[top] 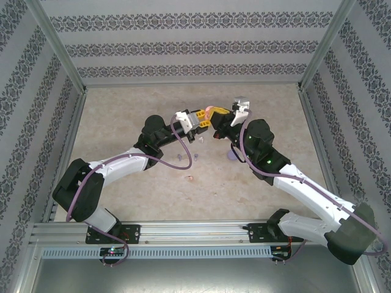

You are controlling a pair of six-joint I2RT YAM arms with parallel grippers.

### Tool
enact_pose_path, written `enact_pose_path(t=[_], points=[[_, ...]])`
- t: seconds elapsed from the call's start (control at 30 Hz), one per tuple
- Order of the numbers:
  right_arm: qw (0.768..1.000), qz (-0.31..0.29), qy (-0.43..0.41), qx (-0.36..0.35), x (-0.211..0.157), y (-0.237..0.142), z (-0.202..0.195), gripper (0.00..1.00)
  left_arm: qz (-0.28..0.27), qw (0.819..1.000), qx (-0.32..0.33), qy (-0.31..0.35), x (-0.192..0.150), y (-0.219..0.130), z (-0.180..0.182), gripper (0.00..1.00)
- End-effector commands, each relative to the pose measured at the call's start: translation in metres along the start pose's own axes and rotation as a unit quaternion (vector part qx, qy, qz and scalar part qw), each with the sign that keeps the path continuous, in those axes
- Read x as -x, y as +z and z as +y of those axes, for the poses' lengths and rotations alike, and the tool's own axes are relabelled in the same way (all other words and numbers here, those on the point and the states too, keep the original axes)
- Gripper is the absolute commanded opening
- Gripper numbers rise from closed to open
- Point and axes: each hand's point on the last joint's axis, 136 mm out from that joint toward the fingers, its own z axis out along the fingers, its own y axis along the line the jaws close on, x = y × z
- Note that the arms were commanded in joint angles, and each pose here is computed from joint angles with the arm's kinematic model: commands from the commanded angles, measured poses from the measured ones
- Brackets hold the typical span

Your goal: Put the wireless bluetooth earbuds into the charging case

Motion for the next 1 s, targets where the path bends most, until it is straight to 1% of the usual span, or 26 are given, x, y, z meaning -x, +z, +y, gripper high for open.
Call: enact_pose_path(t=[0.0,0.37,0.57,0.7,0.97], points=[[1.0,0.009,-0.008,-0.017,-0.01,-0.007,-0.008,0.0,-0.034,0.999,0.006,0.016,0.027,0.004,0.004,0.0],[0.999,0.025,-0.012,-0.027,-0.021,-0.007,-0.015,0.0,-0.039,0.999,0.012,0.02,0.032,0.002,0.006,0.0],[0.999,0.048,-0.014,-0.01,-0.034,-0.005,-0.01,0.0,-0.044,0.999,0.018,0.016,0.036,0.003,0.01,0.0],[0.998,0.059,-0.023,0.002,-0.042,-0.005,-0.004,0.0,-0.047,0.999,0.026,0.006,0.039,0.004,0.014,0.0],[0.996,0.071,-0.049,-0.003,-0.054,-0.007,-0.003,0.0,-0.062,0.997,0.037,-0.015,0.05,0.006,0.021,0.0]])
